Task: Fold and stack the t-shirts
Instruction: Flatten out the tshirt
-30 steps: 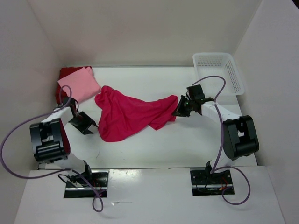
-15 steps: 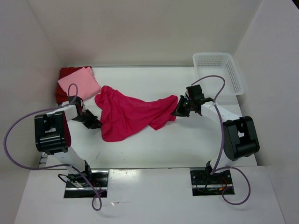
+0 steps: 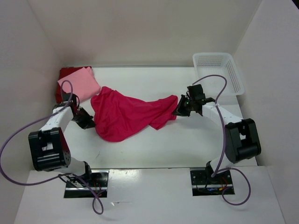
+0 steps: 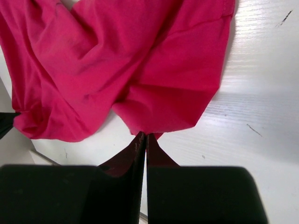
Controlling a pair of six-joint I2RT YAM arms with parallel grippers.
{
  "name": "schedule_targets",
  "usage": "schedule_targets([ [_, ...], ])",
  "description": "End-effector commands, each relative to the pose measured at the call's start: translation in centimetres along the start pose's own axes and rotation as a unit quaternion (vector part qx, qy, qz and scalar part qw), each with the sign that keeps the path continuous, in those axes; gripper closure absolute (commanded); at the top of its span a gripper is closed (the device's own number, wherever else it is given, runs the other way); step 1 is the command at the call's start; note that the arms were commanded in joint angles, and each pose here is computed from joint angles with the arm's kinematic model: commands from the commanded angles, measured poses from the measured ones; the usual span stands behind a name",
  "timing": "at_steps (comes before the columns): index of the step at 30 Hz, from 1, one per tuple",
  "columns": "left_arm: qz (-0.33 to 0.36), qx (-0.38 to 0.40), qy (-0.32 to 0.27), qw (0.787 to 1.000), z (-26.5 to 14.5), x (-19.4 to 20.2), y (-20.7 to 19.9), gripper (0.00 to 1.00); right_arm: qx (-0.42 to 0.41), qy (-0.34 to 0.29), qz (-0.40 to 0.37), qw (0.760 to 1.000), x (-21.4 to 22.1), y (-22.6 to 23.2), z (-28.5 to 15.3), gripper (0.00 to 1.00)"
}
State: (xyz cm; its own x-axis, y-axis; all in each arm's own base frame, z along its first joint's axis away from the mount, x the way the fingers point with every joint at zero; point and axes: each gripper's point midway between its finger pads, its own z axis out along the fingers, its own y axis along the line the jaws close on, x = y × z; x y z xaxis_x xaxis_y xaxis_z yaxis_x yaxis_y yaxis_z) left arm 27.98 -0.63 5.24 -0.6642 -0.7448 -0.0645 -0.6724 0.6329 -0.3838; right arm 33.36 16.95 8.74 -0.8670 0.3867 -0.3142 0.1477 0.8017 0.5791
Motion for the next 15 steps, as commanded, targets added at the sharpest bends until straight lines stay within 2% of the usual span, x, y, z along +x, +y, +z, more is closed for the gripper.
schedule_targets([
  [1,0.023,-0.025,-0.037,0.999,-3.8,-0.8,0.6,0.9,-0.026,-0.024,-0.02,0.999,-0.9,2.3,-2.3,0.96],
  [4,0.034,-0.036,-0.053,0.997,-5.6,-0.6,0.9,0.86,-0.039,-0.024,-0.023,0.999,-0.7,2.9,-3.2,0.96],
  [6,0.037,-0.03,-0.063,0.997,-6.5,-0.4,0.7,0.67,-0.04,-0.026,-0.024,0.999,-0.7,3.0,-3.5,0.96],
  [7,0.033,-0.036,-0.043,0.998,-5.9,0.7,1.5,0.62,-0.041,-0.019,-0.027,0.999,-0.2,2.8,-3.4,0.96],
  [12,-0.003,-0.033,-0.003,0.999,-5.8,3.9,3.3,0.61,-0.045,-0.018,-0.028,0.998,0.6,2.7,-4.2,0.96],
  [15,-0.028,-0.053,-0.011,0.998,-6.5,4.2,4.2,0.55,-0.041,-0.02,-0.028,0.999,0.7,2.4,-4.3,0.96],
])
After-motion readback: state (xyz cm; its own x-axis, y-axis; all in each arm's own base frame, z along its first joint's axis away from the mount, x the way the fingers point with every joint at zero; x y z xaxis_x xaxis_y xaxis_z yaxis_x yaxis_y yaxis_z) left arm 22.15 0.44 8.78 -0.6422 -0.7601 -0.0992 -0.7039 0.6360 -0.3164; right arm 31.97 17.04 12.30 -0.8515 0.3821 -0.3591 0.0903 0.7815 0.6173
